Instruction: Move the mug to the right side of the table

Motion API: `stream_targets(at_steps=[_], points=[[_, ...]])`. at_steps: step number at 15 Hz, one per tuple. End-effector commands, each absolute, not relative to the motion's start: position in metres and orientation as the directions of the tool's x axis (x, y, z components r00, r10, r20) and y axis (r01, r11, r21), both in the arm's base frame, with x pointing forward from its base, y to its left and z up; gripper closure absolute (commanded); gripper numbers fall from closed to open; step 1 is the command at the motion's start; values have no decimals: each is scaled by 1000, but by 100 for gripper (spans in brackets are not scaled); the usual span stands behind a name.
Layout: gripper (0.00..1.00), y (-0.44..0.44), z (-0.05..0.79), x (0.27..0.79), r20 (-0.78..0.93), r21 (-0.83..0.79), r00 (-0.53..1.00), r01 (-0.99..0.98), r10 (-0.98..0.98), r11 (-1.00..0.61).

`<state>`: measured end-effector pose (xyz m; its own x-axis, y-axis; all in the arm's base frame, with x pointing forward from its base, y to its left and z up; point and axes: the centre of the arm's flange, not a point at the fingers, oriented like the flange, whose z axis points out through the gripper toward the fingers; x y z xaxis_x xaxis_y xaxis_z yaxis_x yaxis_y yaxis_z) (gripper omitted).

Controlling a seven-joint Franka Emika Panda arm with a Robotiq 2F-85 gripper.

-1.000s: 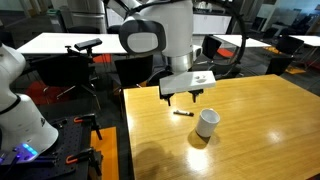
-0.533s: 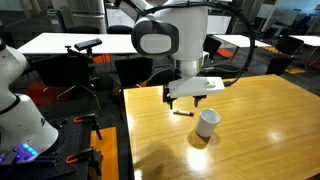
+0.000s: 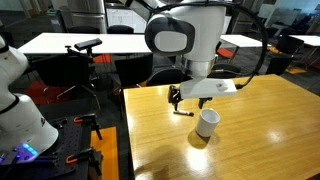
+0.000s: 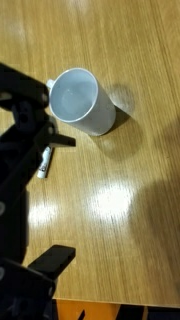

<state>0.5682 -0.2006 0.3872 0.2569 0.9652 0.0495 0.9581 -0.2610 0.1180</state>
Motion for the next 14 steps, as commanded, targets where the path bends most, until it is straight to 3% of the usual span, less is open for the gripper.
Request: stream_targets(at_steps=[1,14], points=[[0,-206,386,590,37,102,231,967,972,-234],[0,-189,366,634,18,48,187,981,982,-188]])
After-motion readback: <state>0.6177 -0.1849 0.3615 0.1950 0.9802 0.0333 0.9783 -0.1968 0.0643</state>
